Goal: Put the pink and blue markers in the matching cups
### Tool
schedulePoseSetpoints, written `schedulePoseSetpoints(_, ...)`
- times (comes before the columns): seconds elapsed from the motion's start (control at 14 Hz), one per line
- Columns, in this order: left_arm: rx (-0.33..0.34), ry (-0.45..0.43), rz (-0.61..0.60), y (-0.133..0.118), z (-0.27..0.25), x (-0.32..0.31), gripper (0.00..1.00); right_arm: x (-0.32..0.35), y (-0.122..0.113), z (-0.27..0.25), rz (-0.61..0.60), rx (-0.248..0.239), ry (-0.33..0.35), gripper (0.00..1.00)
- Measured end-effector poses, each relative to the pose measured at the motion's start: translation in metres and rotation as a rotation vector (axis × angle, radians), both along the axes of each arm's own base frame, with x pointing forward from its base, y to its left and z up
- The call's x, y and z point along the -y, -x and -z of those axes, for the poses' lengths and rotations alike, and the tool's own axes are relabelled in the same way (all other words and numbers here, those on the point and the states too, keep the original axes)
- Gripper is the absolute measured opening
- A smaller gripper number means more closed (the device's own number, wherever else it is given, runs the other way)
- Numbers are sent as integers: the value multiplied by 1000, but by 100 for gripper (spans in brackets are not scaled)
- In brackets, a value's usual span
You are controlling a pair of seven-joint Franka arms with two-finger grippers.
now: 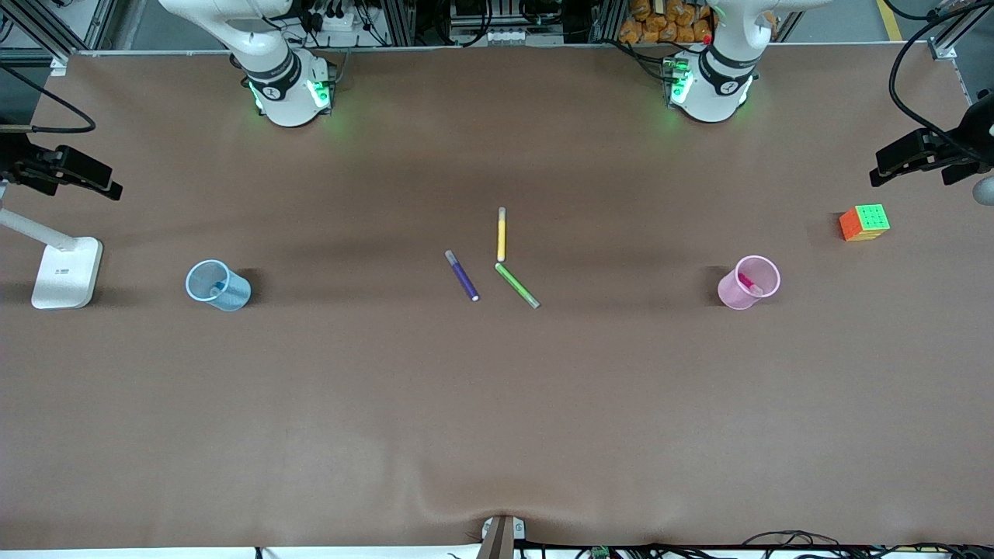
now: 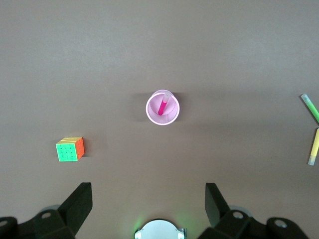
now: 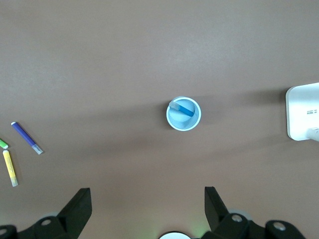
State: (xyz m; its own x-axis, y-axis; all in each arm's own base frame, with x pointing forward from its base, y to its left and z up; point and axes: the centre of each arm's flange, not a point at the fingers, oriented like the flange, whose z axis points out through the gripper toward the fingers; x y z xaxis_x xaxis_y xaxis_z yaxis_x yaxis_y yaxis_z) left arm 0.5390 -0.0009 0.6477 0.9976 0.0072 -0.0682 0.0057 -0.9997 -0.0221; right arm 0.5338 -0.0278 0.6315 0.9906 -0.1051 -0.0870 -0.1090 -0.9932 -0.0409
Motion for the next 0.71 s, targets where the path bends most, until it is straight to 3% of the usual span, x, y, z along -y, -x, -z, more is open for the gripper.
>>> schedulePoseSetpoints(0.71,1,-19,14,0,0,-1,100,-6,2,1,-13,-17,-1,100)
